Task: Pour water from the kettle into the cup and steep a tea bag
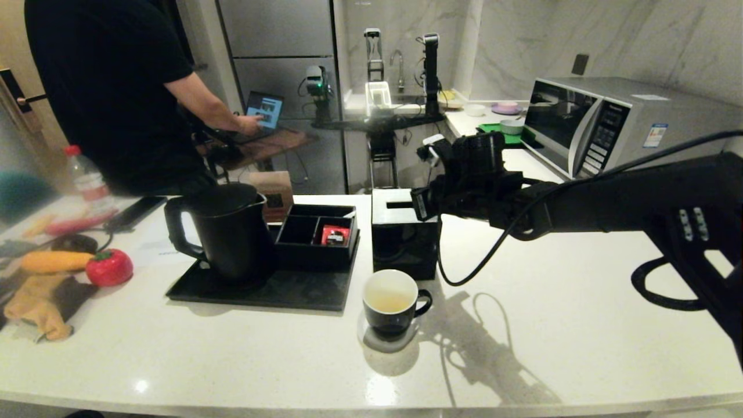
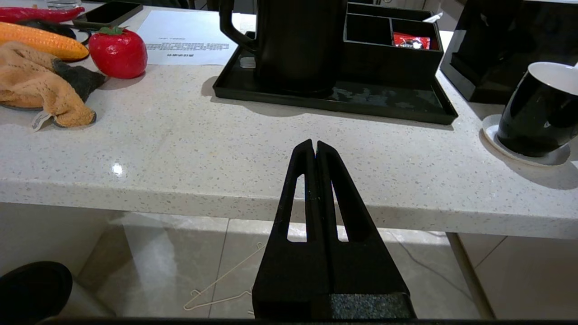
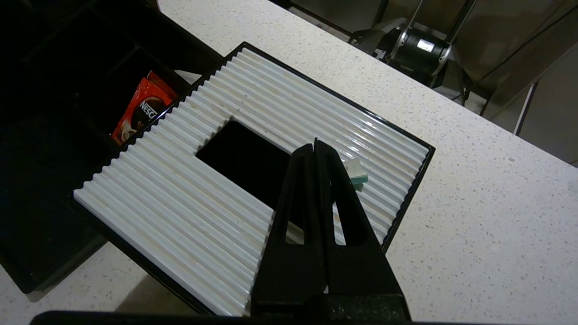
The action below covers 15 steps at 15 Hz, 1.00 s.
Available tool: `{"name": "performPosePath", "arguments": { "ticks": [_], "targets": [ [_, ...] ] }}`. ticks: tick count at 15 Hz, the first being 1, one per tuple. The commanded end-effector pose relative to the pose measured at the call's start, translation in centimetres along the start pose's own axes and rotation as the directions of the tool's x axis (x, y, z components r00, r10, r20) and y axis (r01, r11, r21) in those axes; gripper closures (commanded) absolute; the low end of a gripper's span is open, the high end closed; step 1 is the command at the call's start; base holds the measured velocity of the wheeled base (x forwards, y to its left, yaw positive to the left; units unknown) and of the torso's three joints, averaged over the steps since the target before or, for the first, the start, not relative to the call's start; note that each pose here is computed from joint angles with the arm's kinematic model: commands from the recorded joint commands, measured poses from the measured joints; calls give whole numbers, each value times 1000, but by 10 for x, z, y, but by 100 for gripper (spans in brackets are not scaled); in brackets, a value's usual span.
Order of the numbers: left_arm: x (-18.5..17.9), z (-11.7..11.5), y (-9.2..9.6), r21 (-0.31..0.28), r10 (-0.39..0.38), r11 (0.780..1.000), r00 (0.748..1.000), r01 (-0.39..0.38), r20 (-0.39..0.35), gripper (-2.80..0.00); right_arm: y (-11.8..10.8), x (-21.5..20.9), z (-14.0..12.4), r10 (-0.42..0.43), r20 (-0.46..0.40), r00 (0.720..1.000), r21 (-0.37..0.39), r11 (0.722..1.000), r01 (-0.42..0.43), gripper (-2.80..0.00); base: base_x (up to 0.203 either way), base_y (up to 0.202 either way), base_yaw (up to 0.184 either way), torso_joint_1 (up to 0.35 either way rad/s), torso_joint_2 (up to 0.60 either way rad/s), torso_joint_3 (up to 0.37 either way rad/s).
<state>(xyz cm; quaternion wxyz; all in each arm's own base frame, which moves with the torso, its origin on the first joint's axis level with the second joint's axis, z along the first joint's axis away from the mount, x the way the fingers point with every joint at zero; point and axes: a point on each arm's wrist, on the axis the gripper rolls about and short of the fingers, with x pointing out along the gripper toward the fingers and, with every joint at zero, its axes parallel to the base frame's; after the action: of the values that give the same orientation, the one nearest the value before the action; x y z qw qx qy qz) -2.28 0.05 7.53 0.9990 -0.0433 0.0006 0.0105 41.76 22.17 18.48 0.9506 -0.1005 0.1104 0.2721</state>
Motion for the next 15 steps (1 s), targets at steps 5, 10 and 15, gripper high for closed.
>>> {"name": "performPosePath", "arguments": {
  "ticks": [5,10,15],
  "targets": [
    [0,0,0,-1,1,1000,1000,-1,1,0,-16,11,-14,-37,-7,999,-40,999,36,0,0,0,0,0,0,0],
    [0,0,0,-1,1,1000,1000,-1,1,0,-16,16,-20,-45,-5,999,-50,998,45,0,0,0,0,0,0,0],
    [0,0,0,-1,1,1000,1000,-1,1,0,-14,14,-17,-47,-3,999,-50,998,47,0,0,0,0,0,0,0]
  ]
}}
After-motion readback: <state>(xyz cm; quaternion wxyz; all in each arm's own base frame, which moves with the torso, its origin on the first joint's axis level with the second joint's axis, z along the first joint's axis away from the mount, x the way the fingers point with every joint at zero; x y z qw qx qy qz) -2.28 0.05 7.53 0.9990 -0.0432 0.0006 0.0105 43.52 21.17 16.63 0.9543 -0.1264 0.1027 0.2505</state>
